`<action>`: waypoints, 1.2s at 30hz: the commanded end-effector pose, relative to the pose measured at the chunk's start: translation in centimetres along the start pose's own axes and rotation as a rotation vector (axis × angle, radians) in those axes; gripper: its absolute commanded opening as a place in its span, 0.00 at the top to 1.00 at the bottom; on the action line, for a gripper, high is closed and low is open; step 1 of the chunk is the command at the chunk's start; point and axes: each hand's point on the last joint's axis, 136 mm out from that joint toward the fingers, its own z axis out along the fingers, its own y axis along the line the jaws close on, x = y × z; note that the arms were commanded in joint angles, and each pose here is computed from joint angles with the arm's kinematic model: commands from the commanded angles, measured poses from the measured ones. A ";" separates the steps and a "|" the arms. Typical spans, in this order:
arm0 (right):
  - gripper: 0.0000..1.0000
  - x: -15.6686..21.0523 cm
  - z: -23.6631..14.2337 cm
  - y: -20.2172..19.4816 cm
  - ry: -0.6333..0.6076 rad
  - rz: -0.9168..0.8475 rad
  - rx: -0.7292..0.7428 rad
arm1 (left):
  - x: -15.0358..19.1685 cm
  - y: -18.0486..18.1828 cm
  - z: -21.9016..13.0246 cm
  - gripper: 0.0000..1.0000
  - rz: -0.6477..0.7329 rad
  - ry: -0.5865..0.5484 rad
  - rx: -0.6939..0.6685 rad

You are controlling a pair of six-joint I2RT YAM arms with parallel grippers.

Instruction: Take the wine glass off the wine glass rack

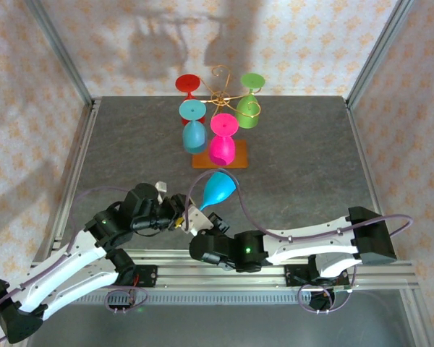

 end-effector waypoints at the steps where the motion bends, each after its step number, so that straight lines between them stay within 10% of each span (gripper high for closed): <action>1: 1.00 -2.4 -0.6 -0.3 -0.060 0.021 0.027 | -0.3 -0.7 0.4 0.52 -0.018 -0.002 0.044; 24: 1.00 -4.8 -2.2 0.1 -0.097 0.033 -0.069 | -0.6 0.4 0.8 1.00 -0.004 -0.023 0.016; 36: 0.63 -6.3 -6.1 -2.3 -0.054 0.236 -0.153 | -1.2 0.6 0.2 1.00 0.095 -0.070 0.049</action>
